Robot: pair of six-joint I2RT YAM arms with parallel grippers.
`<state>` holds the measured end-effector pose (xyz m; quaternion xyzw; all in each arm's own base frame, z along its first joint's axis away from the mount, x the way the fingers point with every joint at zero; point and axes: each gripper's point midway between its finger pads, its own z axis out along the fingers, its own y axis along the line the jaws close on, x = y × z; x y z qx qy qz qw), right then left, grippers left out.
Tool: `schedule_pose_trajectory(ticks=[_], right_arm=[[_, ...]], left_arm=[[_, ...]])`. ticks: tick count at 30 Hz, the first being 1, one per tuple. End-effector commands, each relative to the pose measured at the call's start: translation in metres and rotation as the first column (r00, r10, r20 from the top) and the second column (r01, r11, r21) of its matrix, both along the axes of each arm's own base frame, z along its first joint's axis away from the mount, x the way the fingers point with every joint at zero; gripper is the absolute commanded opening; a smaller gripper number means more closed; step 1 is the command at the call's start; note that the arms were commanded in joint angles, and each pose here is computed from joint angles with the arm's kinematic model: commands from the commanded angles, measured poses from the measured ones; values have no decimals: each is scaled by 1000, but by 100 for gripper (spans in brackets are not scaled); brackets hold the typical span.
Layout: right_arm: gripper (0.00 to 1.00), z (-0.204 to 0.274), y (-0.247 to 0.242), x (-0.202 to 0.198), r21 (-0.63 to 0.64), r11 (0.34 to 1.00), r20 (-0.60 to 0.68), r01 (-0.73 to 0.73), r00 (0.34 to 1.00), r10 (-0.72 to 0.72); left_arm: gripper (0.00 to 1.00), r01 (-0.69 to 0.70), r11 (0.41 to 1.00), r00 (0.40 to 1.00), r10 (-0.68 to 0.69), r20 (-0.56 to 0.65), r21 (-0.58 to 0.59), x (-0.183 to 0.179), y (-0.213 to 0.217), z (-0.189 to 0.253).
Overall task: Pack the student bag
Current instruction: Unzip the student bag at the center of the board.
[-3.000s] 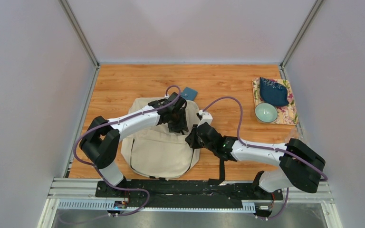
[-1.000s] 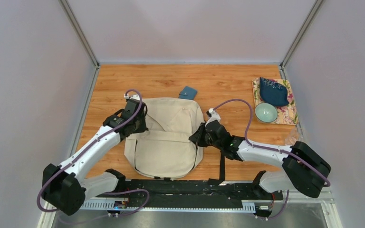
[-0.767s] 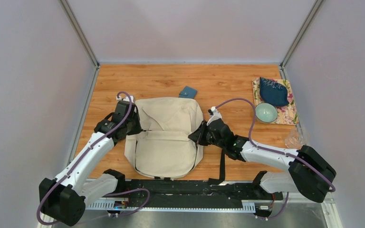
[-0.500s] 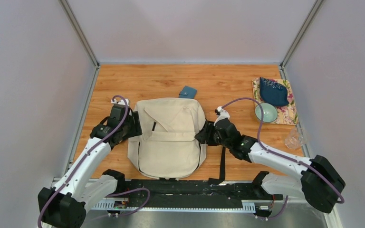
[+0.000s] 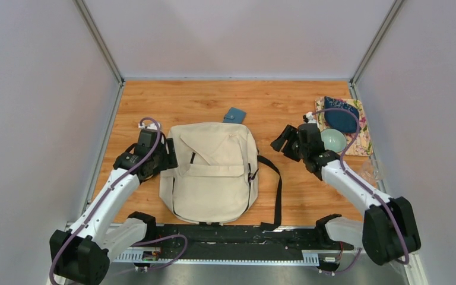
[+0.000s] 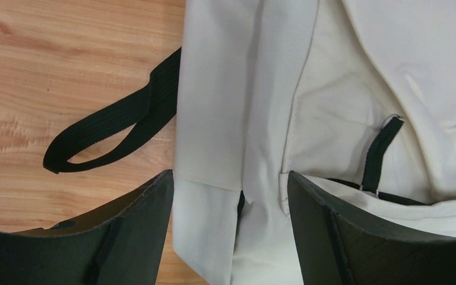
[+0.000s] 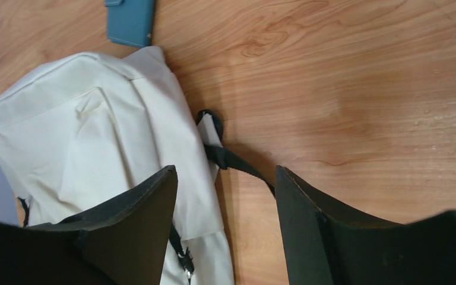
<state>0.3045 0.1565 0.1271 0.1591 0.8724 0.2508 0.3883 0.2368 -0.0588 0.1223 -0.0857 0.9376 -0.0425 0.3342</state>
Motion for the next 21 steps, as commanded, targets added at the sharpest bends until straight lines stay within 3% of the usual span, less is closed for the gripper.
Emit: schedule_pose_trajectory(ticks=[1, 5, 7, 11, 21], right_arm=[[64, -7, 13, 29, 70, 995, -51, -75, 996, 79], [59, -34, 42, 42, 162, 969, -151, -185, 966, 209], [57, -43, 63, 43, 239, 937, -163, -254, 941, 297], [53, -44, 106, 32, 241, 888, -131, -393, 893, 430], [52, -14, 207, 10, 281, 730, -28, -623, 755, 655]], left_arm=[[78, -31, 999, 999, 31, 13, -16, 14, 7, -1], [79, -69, 992, 997, 66, -33, -108, 17, 14, -19], [79, -83, 986, 996, 77, -45, -142, 21, 15, -27], [80, -124, 968, 988, 101, -116, -216, 19, 16, -50], [81, -183, 970, 976, 161, -147, -158, 19, 30, -55]])
